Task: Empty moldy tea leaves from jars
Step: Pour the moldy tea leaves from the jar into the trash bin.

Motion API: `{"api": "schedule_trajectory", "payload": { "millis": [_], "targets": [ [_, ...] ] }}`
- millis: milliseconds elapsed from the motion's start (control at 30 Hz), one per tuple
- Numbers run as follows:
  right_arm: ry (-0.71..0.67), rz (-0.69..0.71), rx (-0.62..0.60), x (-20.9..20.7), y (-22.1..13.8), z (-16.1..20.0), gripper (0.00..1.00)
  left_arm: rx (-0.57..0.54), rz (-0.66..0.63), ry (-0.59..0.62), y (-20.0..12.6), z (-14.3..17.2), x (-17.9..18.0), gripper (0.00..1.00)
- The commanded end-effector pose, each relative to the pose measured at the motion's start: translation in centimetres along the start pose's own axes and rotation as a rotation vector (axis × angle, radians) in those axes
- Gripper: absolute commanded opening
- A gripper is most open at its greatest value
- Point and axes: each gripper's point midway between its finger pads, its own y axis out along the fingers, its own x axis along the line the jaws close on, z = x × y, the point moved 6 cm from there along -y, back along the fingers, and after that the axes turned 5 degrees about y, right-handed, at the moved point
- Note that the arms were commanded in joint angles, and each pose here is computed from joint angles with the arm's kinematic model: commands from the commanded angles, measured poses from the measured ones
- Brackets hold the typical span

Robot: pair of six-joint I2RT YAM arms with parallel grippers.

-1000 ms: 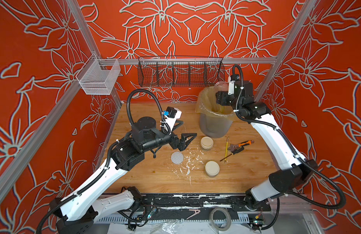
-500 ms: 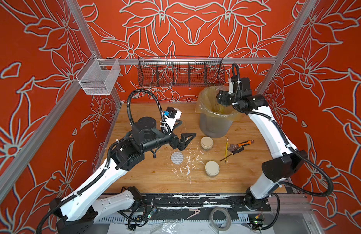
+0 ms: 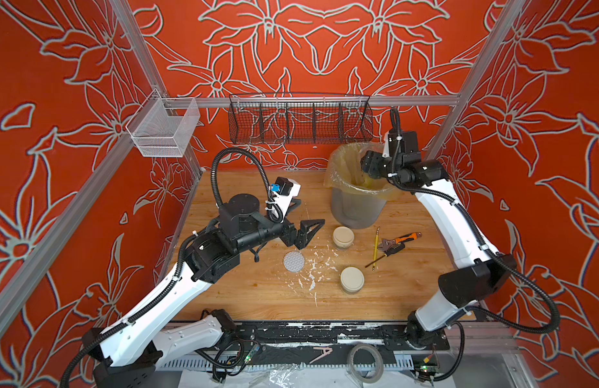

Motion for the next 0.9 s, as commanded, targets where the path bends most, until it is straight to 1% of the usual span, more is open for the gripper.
{"api": "schedule_trajectory", "payload": {
  "millis": [0, 67, 133, 200, 300, 367, 500, 667, 767, 867],
  "targets": [
    [0.07, -0.072, -0.094, 0.7, -3.0, -1.8, 0.26, -0.003, -0.008, 0.006, -0.3, 0.0, 0.0, 0.98],
    [0.071, -0.082, -0.092, 0.7, -3.2, -1.8, 0.26, -0.007, -0.006, 0.004, -0.3, -0.1, 0.0, 0.98],
    [0.044, -0.079, -0.075, 0.8, -2.9, -1.6, 0.26, -0.012, -0.003, 0.002, -0.3, -0.2, 0.0, 0.98],
    [0.012, -0.042, -0.015, 0.6, -1.9, -1.1, 0.26, -0.013, 0.005, -0.003, -0.3, -0.3, -0.1, 0.98],
    [-0.006, -0.028, 0.075, 0.8, -0.6, -0.4, 0.26, -0.01, 0.01, -0.007, -0.2, -0.4, -0.2, 0.98],
    [-0.009, -0.031, 0.101, 0.9, 0.0, -0.1, 0.26, -0.01, 0.009, -0.01, -0.2, -0.4, -0.2, 0.98],
    [-0.016, -0.052, 0.119, 1.3, 0.4, 0.2, 0.25, -0.011, 0.006, -0.015, -0.3, -0.3, -0.1, 0.98],
    [-0.022, -0.037, 0.1, 1.2, 0.1, -0.1, 0.25, -0.001, 0.014, -0.026, 0.1, 0.0, -0.1, 0.98],
    [-0.054, -0.037, 0.107, 1.3, -0.1, -0.1, 0.25, -0.004, 0.017, -0.024, 0.2, -0.1, -0.2, 0.98],
    [-0.094, -0.002, 0.119, 1.4, -0.1, 0.2, 0.25, -0.008, 0.017, -0.021, 0.3, -0.2, -0.1, 0.98]
  ]
}}
